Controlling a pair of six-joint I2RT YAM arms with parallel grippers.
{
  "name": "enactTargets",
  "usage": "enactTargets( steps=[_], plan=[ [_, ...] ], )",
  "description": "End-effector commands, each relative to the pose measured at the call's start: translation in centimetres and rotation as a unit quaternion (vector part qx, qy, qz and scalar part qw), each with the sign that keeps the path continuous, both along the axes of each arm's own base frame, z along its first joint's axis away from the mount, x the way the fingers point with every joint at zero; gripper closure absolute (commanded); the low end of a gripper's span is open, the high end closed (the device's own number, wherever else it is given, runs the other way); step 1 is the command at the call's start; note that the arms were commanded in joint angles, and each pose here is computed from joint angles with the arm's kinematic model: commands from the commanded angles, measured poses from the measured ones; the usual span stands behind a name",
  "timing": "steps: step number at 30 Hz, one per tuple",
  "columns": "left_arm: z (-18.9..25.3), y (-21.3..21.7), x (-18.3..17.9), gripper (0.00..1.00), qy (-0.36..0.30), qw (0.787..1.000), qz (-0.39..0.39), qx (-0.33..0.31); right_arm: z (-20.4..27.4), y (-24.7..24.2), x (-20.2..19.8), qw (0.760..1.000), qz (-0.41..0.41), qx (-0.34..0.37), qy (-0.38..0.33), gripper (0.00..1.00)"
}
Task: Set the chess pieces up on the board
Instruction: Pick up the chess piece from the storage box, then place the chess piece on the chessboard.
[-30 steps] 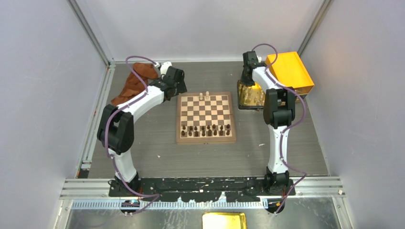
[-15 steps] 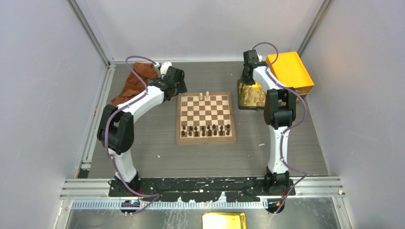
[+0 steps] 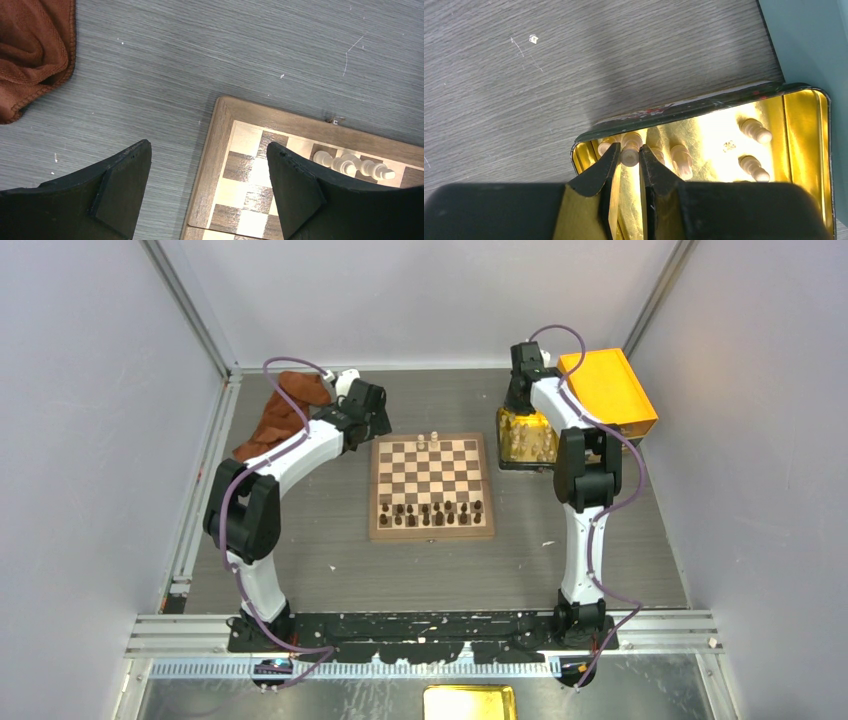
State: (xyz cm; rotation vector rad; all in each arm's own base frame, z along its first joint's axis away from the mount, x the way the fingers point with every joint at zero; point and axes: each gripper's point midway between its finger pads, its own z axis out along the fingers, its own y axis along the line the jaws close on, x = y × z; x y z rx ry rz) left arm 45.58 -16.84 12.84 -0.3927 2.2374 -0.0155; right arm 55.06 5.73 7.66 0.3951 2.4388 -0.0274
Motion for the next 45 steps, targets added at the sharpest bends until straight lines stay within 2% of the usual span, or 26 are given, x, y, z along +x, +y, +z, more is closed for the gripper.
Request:
enactTargets(
  steps=[1,11,19,28,45],
  plan=[
    [2.8,-0.2,0.5,0.14,-0.033,0.999,0.005,-0.011,6.3,-0.4,0.6,0.998,-0.004,0.0,-0.067,0.99],
    [2.8,-0.1,-0.1,0.14,-0.032,0.999,0.005,-0.016,10.6,2.3,-1.2,0.995,0.026,0.001,-0.091,0.99],
    [2.7,-0.2,-0.8,0.14,-0.029,0.999,0.004,-0.018,11.4,7.5,-3.2,0.993,0.083,-0.007,-0.088,0.99],
    [3.7,1.6,-2.2,0.14,-0.047,0.998,0.032,-0.013,14.4,15.1,-4.7,0.981,0.16,0.0,-0.106,0.99],
    [7.2,6.4,-6.7,0.15,-0.108,0.99,0.092,-0.007,12.5,27.4,-7.1,0.96,0.266,0.016,-0.087,0.99]
  ],
)
